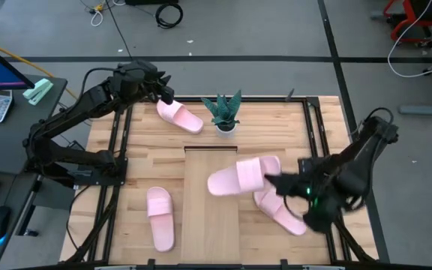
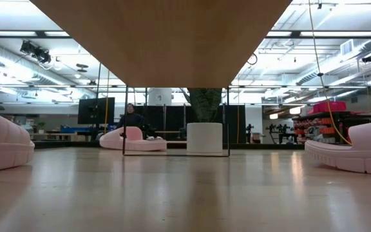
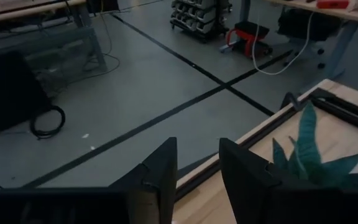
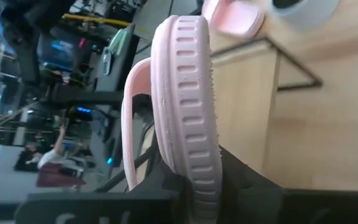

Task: Pick and place slides into the shelf
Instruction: Put the top right pink slide on the shelf

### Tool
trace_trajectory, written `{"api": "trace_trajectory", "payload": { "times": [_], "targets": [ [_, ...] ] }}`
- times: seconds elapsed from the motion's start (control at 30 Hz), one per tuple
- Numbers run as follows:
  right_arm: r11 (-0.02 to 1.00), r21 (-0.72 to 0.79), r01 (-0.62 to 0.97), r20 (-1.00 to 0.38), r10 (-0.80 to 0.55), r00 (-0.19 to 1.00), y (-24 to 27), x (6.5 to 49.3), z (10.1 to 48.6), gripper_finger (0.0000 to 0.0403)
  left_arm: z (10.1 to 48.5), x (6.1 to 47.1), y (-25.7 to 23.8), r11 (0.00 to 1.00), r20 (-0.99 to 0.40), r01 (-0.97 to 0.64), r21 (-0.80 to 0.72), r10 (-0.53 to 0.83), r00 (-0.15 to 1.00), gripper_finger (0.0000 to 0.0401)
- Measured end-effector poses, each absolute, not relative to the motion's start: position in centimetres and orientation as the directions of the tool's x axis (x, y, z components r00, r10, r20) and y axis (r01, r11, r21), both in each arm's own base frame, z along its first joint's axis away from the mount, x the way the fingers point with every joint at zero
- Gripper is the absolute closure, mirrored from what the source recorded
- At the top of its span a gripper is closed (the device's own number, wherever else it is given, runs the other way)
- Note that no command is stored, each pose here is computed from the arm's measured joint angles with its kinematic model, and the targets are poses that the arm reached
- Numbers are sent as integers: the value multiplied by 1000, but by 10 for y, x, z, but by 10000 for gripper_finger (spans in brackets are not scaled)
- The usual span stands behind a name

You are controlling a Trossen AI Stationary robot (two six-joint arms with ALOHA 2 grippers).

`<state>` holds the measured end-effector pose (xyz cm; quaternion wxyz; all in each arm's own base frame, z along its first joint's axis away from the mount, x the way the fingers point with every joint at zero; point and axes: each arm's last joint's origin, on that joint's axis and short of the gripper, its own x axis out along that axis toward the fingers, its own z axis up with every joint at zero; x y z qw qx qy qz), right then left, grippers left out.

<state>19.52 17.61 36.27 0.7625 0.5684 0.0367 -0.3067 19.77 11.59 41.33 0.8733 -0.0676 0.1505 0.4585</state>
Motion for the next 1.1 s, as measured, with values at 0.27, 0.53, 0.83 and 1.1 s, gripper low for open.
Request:
{"api": "trace_trajectory", "payload": {
  "times": [0.27, 0.53, 0.83, 1.1],
  "targets": [
    [238, 874, 423, -308, -400, 863, 233, 197, 332, 359, 413, 205, 103, 615, -323, -788, -6, 745, 584, 290],
    [202, 910, 362, -284, -334, 899, 275, 202, 308, 359, 414, 214, 81, 682, -320, -730, -52, 681, 659, 292],
    [139, 947, 288, -221, -365, 904, 298, 224, 283, 359, 414, 220, 65, 719, -318, -687, -107, 630, 709, 302],
    [72, 969, 238, -197, -363, 911, 315, 237, 265, 359, 414, 223, 54, 744, -317, -655, -132, 594, 739, 313]
  ]
}}
